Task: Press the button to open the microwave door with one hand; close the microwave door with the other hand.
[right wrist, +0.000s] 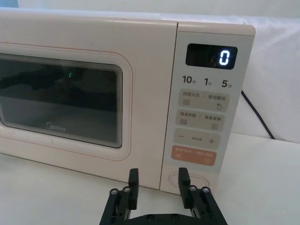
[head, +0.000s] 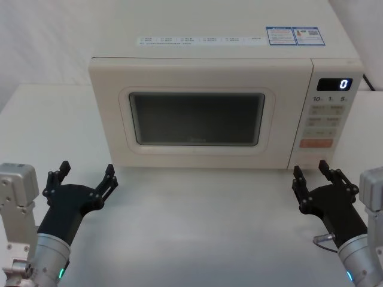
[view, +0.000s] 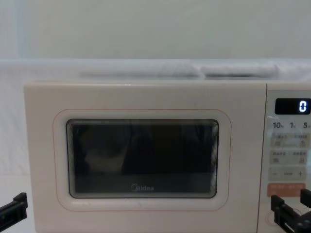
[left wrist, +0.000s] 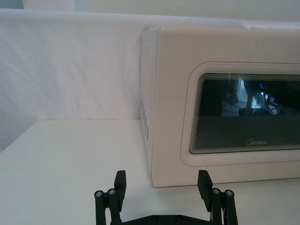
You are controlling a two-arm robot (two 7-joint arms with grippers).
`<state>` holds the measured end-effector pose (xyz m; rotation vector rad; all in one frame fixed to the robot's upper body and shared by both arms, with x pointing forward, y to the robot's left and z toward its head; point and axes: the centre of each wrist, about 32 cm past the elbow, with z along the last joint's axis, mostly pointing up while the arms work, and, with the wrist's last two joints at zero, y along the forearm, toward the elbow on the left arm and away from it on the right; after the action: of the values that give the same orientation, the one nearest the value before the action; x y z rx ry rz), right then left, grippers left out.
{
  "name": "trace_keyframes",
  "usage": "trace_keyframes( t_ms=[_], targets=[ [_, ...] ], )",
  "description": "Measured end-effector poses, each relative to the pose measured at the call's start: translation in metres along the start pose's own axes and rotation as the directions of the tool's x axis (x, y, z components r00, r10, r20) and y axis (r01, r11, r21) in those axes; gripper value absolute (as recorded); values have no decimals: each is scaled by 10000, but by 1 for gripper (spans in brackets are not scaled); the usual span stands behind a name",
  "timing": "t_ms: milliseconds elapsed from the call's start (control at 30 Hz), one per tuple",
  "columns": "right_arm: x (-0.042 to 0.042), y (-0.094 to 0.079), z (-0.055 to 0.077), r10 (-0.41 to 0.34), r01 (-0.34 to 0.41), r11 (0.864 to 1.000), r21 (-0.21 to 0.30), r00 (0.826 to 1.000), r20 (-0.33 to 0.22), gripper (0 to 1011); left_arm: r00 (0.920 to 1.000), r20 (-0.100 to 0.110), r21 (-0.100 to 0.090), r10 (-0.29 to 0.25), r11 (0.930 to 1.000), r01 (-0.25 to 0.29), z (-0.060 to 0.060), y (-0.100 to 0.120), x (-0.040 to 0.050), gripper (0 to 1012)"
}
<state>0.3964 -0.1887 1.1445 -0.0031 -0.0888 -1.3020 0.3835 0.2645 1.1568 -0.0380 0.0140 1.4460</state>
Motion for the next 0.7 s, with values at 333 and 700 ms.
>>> trace_keyframes(
  t_ms=[333,700],
  targets=[
    [0,0,0,0,0,10000,-1,10000,0,242,10000,0,0,0,10000,0,0,0,0,1001],
    [0,0,0,1,-1,10000,0,10000,0,0,10000,0,0,1,10000,-1,0,0,0,1001]
  ],
)
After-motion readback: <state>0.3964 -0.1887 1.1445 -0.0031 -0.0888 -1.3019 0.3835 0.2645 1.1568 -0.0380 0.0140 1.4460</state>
